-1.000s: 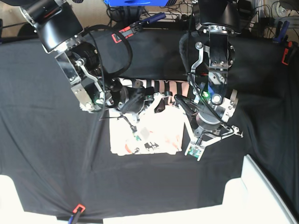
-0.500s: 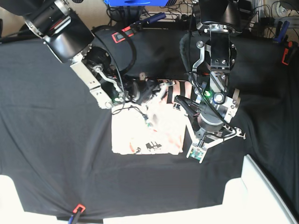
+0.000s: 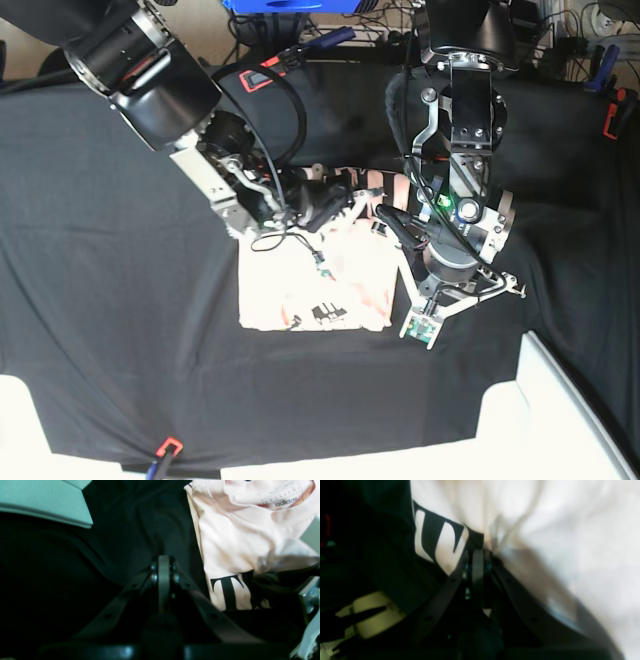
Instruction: Fold the T-shirt properly
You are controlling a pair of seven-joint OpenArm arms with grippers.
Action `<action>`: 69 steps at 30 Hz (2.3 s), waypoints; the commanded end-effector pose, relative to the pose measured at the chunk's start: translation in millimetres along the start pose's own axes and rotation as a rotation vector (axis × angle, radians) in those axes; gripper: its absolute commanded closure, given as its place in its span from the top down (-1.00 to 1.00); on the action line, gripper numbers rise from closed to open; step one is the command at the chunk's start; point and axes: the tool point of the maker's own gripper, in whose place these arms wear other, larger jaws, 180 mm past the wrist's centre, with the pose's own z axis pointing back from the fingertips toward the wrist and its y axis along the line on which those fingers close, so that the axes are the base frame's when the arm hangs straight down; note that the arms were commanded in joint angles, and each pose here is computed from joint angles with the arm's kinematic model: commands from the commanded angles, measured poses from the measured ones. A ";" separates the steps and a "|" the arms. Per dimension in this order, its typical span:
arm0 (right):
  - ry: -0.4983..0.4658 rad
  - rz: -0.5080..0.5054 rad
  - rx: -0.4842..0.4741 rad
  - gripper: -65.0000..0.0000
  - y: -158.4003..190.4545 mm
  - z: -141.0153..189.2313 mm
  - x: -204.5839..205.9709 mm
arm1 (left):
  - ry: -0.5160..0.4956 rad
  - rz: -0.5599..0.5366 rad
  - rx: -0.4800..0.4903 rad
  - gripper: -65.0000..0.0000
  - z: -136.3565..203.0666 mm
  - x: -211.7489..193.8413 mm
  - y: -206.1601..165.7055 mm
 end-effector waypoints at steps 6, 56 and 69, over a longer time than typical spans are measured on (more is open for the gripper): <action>-0.029 0.080 0.037 -1.00 25.0 24.0 37.4 | -0.044 0.014 0.018 -1.00 3.6 13.4 5.8; -0.297 -0.039 -0.136 -1.00 -95.6 131.1 109.2 | -0.101 0.155 -0.048 -1.00 -74.0 16.7 3.4; -0.426 0.348 -0.314 -1.00 -124.9 226.1 116.8 | -0.435 -0.052 0.150 -1.00 -7.7 10.4 75.7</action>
